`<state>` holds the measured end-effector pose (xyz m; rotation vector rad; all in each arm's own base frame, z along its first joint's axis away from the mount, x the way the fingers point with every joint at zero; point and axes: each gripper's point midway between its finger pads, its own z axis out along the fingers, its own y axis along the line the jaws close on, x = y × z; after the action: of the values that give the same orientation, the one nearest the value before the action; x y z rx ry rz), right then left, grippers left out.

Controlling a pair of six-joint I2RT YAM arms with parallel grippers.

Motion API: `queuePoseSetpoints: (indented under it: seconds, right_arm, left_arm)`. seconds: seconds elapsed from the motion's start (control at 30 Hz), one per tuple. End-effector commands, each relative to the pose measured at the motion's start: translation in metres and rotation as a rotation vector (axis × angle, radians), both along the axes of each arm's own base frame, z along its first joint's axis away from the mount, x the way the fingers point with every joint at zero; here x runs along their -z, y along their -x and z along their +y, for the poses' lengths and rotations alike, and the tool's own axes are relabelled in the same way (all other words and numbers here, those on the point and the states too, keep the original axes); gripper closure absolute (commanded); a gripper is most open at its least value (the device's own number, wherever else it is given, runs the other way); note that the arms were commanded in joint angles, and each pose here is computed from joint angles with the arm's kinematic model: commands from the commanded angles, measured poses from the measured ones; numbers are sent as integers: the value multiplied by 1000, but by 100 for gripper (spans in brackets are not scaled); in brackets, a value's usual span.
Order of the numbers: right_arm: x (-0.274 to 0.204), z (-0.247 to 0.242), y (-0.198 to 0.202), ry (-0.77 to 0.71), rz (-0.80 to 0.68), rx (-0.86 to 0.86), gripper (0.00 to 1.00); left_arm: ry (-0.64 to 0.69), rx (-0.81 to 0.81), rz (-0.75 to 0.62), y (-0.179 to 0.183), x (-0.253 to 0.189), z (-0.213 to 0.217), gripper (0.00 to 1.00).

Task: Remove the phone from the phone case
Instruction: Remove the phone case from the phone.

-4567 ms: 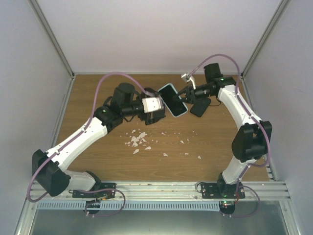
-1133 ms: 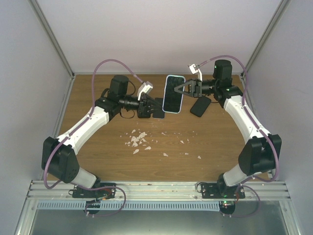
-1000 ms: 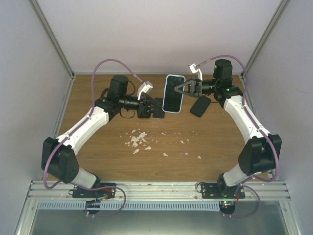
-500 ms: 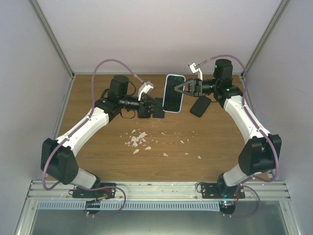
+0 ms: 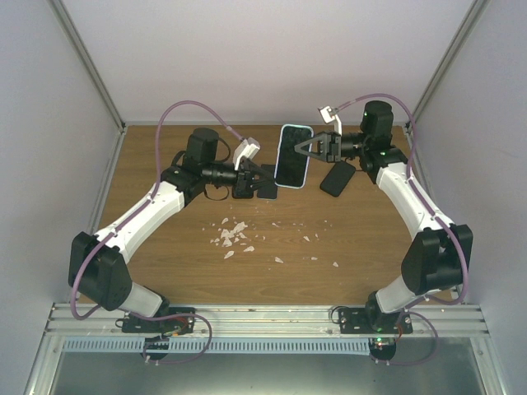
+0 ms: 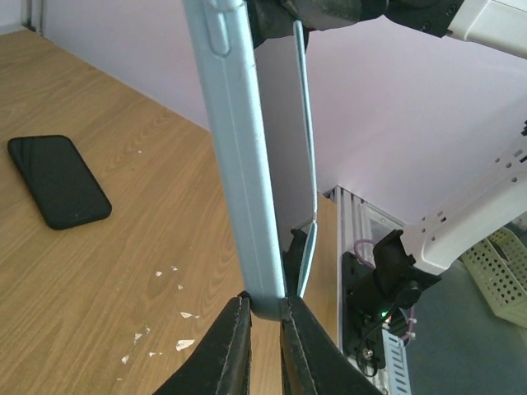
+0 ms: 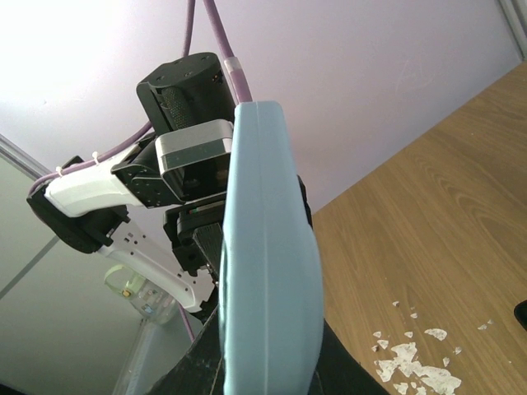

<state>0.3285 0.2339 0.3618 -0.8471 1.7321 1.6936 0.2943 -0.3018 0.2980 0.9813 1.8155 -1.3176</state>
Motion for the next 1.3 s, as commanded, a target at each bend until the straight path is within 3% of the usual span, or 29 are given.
queuePoseSetpoints:
  seconds: [0.0,0.33,0.67,0.83,1.27]
  right_arm:
    - [-36,2,48,-44,-50,-171,100]
    - [-43,4,57,-47,-53,-207,100]
    - [-36,18,81,-50,-44,-288,100]
    - [-28,21,89,-51,-27,-318,99]
    - [-6,32,102,-46,35,-375,100]
  left_arm:
    - [-73,-109,-3,-24,27,3,89]
    - [-100,-152,11,-36,38,4,93]
    - [-36,-133,75,-44,27,-9,92]
    - [26,-75,95,-42,12,-17,90]
    - [114,-26,-6,-51,-46,-27,89]
